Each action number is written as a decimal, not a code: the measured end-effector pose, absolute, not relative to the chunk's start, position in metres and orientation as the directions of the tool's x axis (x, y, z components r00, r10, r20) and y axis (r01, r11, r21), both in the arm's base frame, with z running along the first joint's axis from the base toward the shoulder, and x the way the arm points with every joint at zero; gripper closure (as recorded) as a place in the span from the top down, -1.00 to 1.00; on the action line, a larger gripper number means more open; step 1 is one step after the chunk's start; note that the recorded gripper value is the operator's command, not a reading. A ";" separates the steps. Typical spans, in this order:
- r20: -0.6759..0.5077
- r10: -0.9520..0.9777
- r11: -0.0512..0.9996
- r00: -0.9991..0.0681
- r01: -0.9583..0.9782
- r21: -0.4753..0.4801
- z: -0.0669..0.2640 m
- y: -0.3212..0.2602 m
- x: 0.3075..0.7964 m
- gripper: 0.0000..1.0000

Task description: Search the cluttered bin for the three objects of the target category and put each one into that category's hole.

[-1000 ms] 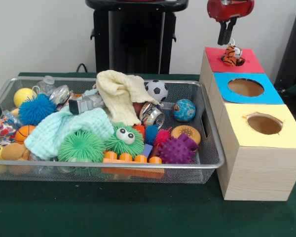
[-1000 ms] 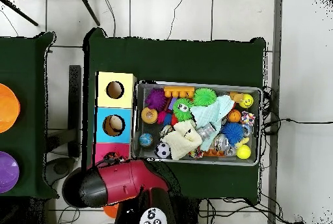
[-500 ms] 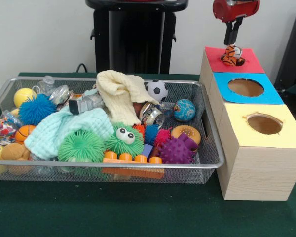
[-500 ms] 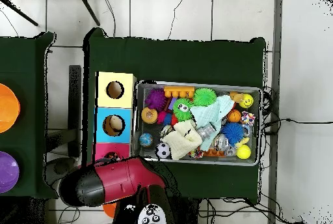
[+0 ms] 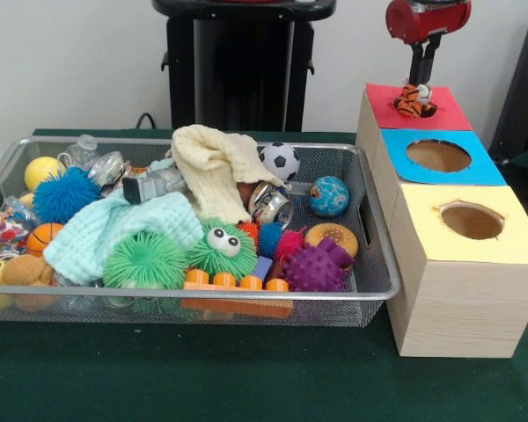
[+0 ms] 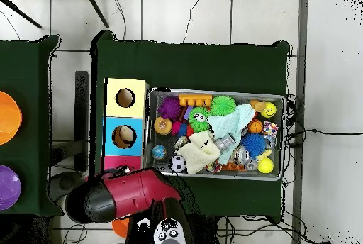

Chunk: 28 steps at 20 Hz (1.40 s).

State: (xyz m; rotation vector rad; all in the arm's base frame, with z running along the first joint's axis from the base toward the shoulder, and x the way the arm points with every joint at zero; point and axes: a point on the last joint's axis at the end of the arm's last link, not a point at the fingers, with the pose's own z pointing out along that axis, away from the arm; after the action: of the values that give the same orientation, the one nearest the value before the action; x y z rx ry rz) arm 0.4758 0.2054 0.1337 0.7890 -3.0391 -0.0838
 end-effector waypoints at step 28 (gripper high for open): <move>0.023 -0.490 0.869 -0.872 -0.486 0.087 0.102 0.212 0.467 -1.00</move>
State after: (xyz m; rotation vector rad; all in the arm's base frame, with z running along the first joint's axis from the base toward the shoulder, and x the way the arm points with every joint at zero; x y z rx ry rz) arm 0.4669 0.2116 0.1024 0.7822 -2.9946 -0.1216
